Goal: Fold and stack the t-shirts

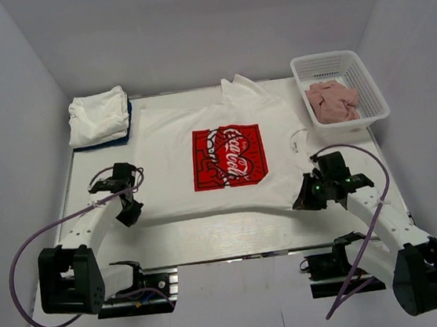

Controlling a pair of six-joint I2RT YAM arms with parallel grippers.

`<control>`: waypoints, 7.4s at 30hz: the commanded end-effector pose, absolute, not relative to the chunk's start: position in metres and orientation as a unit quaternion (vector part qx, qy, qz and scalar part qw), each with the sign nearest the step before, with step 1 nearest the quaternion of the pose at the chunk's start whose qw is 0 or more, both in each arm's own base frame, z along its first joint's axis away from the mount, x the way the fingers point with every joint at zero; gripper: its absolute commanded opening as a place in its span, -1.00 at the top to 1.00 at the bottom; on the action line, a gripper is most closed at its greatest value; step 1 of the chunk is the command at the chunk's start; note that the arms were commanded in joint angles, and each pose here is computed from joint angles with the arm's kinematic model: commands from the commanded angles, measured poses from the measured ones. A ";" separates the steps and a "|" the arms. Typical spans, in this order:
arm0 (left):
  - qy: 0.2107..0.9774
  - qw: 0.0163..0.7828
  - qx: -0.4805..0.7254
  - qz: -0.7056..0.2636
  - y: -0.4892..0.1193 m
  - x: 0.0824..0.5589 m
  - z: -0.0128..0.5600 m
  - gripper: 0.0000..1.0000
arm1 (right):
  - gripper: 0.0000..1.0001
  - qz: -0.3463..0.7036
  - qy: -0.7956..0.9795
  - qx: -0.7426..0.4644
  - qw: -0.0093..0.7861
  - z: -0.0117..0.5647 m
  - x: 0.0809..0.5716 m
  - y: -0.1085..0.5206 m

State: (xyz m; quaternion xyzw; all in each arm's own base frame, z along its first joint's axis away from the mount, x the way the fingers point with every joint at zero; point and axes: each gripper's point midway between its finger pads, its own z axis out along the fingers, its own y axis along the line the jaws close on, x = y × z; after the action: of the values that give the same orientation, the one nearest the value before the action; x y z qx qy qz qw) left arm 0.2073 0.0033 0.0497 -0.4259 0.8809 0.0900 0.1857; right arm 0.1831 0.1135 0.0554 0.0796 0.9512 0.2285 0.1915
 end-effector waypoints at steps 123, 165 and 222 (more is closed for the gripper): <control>0.935 0.251 -0.227 -0.102 -0.077 0.410 0.056 -1.00 | 0.12 0.066 0.954 0.248 0.159 0.015 0.287 0.047; 0.933 0.254 -0.219 -0.129 -0.086 0.407 0.061 -1.00 | 0.31 0.118 0.977 0.101 0.148 0.054 0.253 0.070; 0.935 0.250 -0.216 -0.128 -0.085 0.375 0.066 -1.00 | -0.81 0.153 0.935 -0.233 0.218 0.129 0.179 0.226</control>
State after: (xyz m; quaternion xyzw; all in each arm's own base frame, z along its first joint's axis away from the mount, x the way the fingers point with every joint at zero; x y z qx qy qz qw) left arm 0.3752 -0.0882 0.0419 -0.2205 0.9402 -0.1329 0.2231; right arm 0.1133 0.2180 0.1104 -0.3347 0.9179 0.1956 0.0848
